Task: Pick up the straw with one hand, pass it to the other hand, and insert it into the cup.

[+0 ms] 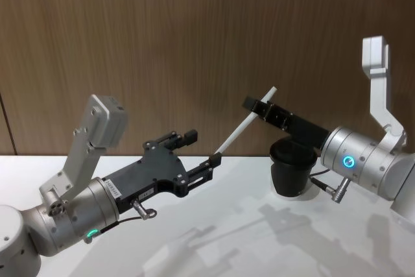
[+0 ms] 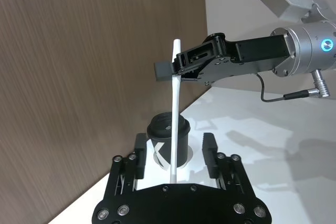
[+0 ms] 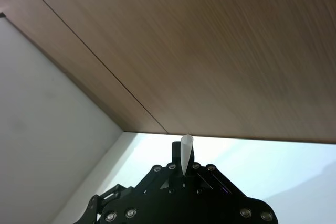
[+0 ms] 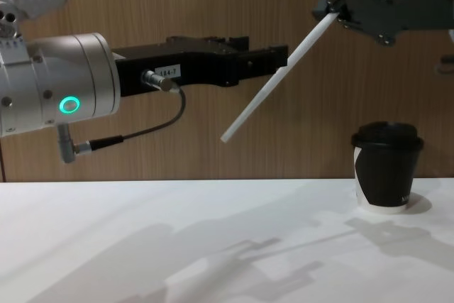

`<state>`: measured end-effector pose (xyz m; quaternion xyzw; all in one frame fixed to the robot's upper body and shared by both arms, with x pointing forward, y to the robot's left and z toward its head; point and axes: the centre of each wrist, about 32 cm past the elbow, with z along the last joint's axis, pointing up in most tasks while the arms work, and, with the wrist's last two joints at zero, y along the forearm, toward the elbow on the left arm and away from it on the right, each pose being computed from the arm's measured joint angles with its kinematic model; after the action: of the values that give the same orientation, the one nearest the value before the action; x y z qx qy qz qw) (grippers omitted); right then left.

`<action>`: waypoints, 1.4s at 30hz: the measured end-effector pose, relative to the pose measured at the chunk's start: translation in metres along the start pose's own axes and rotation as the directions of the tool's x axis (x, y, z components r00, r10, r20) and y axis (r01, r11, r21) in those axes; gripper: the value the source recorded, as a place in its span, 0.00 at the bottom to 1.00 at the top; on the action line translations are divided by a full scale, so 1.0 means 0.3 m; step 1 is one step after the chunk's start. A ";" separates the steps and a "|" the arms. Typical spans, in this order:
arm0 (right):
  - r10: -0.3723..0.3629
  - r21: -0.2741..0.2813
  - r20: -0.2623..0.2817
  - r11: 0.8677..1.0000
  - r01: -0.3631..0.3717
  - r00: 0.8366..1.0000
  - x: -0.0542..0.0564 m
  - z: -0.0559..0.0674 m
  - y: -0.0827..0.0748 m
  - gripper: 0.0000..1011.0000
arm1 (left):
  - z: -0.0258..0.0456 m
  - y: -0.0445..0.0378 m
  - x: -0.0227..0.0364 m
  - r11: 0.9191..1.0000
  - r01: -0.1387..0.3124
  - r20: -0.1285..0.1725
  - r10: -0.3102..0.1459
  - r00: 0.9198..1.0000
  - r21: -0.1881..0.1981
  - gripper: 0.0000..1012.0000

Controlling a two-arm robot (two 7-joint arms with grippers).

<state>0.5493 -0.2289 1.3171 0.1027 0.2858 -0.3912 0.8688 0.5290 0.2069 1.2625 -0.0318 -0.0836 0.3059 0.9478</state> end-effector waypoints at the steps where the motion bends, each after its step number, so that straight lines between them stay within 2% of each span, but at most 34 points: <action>1: 0.001 0.001 0.009 1.000 -0.001 1.000 0.000 0.000 0.000 0.01 | 0.000 0.000 0.000 1.000 0.000 0.000 0.000 1.000 0.000 0.65; 2: 0.000 0.003 0.020 1.000 0.000 1.000 0.001 0.001 0.000 0.01 | 0.000 0.000 0.000 1.000 0.000 0.000 0.000 1.000 0.000 0.70; 9: 0.008 0.008 0.128 1.000 -0.009 0.992 0.012 0.011 -0.006 0.01 | 0.000 0.000 0.000 1.000 0.000 0.000 0.000 1.000 0.000 0.89; 13: 0.016 0.010 0.212 1.000 -0.018 0.977 0.021 0.023 -0.012 0.01 | 0.000 0.000 0.000 1.000 0.000 0.000 0.000 1.000 0.000 0.99; 15: 0.019 0.012 0.241 1.000 -0.022 0.970 0.024 0.027 -0.014 0.01 | 0.000 0.000 0.000 1.000 0.000 0.000 0.000 1.000 0.000 0.99; 19: 0.024 0.014 0.331 0.999 -0.031 0.943 0.035 0.044 -0.022 0.01 | 0.000 0.000 0.000 1.000 0.000 0.000 0.000 1.000 0.000 0.99; 22: 0.027 0.017 0.375 0.999 -0.036 0.927 0.041 0.053 -0.027 0.01 | 0.000 0.000 0.000 1.000 0.000 0.000 0.000 1.000 0.000 0.99; 23: 0.027 0.017 0.404 0.999 -0.037 0.915 0.045 0.059 -0.030 0.01 | 0.000 0.000 0.000 1.000 0.000 0.000 0.000 1.000 0.000 0.99; 25: 0.027 0.018 0.430 0.999 -0.039 0.902 0.049 0.065 -0.033 0.01 | 0.000 0.000 0.000 1.000 0.000 0.000 0.000 1.000 0.000 0.99; 26: 0.027 0.021 0.461 0.999 -0.042 0.887 0.052 0.071 -0.036 0.01 | 0.000 0.000 0.000 1.000 0.000 0.000 0.000 1.000 0.000 0.99; 28: 0.026 0.022 0.489 0.999 -0.042 0.872 0.056 0.078 -0.040 0.01 | 0.000 0.000 0.000 1.000 0.000 0.000 0.000 1.000 0.000 0.99; 29: 0.025 0.027 0.517 0.999 -0.045 0.855 0.060 0.085 -0.043 0.01 | 0.000 0.000 0.000 1.000 0.000 0.000 0.000 1.000 0.000 0.99; 31: 0.022 0.029 0.542 0.999 -0.045 0.840 0.064 0.091 -0.046 0.01 | 0.000 0.000 0.000 1.000 0.000 0.000 0.000 1.000 0.000 0.99; 32: 0.019 0.032 0.568 0.998 -0.045 0.823 0.068 0.098 -0.050 0.01 | 0.000 0.000 0.000 1.000 0.000 0.000 0.000 1.000 0.000 0.99; 35: 0.012 0.040 0.606 0.998 -0.045 0.795 0.074 0.109 -0.055 0.01 | 0.000 0.000 0.000 1.000 0.000 0.000 0.000 1.000 0.000 0.99; 37: -0.002 0.054 0.653 0.998 -0.043 0.758 0.083 0.125 -0.062 0.01 | 0.000 0.000 0.000 1.000 0.000 0.000 0.000 1.000 0.000 0.99; 38: -0.002 0.054 0.653 0.998 -0.043 0.758 0.083 0.125 -0.062 0.01 | 0.000 0.000 0.000 1.000 0.000 0.000 0.000 1.000 0.000 0.99; 39: -0.005 0.057 0.663 0.997 -0.043 0.749 0.085 0.129 -0.063 0.01 | 0.000 0.000 0.000 1.000 0.000 0.000 0.000 1.000 0.000 0.99; 40: -0.014 0.063 0.682 0.997 -0.040 0.732 0.090 0.138 -0.067 0.01 | 0.000 0.000 0.000 1.000 0.000 0.000 0.000 1.000 0.000 0.99; 42: -0.025 0.073 0.706 0.997 -0.038 0.708 0.097 0.152 -0.072 0.01 | 0.000 0.000 0.000 1.000 0.000 0.000 0.000 1.000 0.000 0.99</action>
<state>0.5678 -0.2797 1.3386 -0.0184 -0.0847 -0.4090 0.9084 0.5290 0.2069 1.2625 -0.0318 -0.0836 0.3060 0.9478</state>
